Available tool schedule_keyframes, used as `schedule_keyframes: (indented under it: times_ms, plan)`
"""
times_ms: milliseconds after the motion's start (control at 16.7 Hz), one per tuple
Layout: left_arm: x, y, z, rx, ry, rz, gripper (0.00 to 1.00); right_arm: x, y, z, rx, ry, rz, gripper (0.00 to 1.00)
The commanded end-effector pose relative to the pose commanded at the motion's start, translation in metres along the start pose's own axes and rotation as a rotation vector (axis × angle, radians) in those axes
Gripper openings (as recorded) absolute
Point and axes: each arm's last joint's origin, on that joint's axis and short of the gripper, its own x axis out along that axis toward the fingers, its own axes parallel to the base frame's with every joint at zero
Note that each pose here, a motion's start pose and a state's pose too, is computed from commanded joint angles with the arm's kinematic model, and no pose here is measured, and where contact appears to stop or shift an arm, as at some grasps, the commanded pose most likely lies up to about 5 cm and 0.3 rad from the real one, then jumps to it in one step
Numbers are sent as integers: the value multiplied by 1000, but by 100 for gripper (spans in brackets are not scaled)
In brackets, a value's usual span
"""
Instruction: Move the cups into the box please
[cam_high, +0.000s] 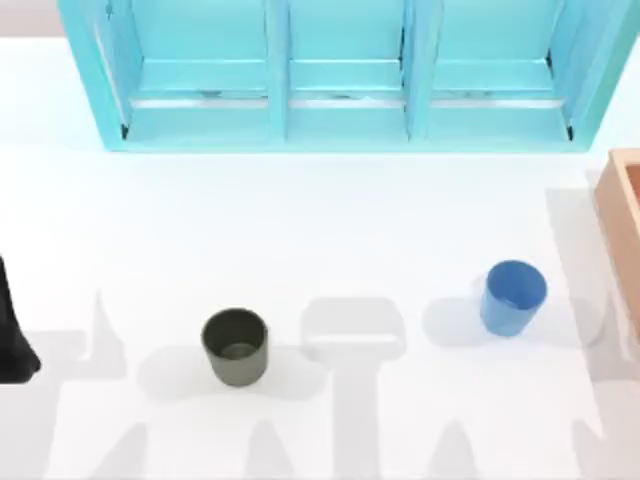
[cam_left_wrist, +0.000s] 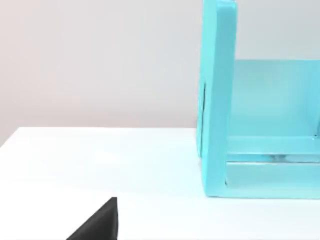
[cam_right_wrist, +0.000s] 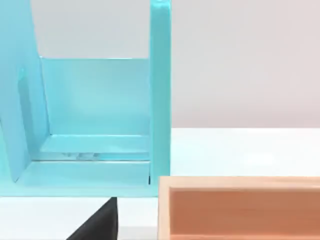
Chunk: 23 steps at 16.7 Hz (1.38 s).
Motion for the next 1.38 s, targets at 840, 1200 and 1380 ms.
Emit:
schedule_keyframes:
  times_ms: [840,1200,1380]
  plan:
    - [0,0,0,0,0,0,100,57,27,99,102,652,99,100]
    - [0,0,0,0,0,0,100,151,72,112,81,1179,68,100]
    - [0,0,0,0,0,0,100,191,98,100,51,1377,37,100]
